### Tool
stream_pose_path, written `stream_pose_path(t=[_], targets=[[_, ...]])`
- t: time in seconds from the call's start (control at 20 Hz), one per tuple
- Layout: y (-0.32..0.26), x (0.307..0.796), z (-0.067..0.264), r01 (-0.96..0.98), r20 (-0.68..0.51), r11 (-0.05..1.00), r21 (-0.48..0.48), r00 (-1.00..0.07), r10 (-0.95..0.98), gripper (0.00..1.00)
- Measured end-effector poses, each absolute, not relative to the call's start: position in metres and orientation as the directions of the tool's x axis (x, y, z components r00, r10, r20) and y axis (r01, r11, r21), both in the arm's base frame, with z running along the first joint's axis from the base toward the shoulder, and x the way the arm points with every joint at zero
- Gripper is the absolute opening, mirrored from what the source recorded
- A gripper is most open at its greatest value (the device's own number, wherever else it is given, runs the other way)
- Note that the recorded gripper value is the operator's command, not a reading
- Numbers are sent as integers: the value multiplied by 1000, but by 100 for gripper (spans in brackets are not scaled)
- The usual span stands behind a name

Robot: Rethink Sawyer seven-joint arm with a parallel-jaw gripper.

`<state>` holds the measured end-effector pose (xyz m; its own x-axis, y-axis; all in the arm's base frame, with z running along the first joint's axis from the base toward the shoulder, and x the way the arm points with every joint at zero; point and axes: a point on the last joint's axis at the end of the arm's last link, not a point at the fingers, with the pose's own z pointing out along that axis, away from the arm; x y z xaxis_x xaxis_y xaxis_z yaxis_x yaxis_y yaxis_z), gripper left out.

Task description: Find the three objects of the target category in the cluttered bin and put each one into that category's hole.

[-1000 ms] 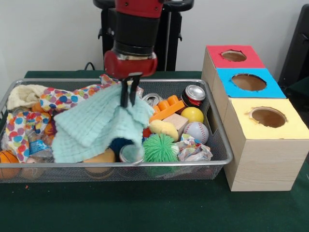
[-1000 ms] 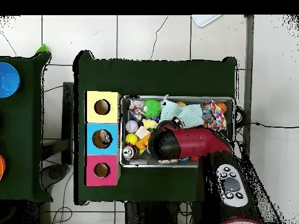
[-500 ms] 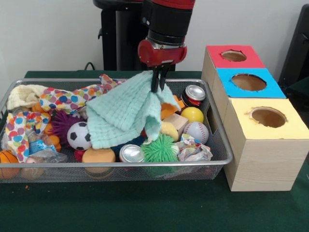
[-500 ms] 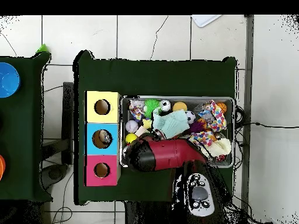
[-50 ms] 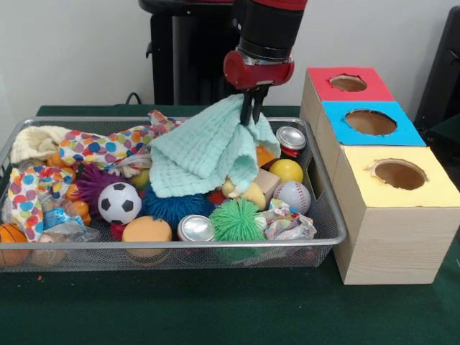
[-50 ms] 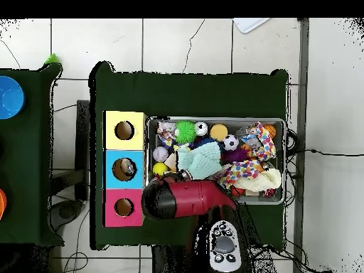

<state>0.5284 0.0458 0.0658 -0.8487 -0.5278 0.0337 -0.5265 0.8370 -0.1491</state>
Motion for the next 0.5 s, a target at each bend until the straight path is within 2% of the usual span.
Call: stream_pose_path(t=[0.05,0.1,0.5], targets=[[45,527,66,-519,36,842,-147,-853,-520,0],[42,523,66,-502,43,853,-142,-864,-501,100],[30,519,70,-476,46,868,-143,-879,-475,100]])
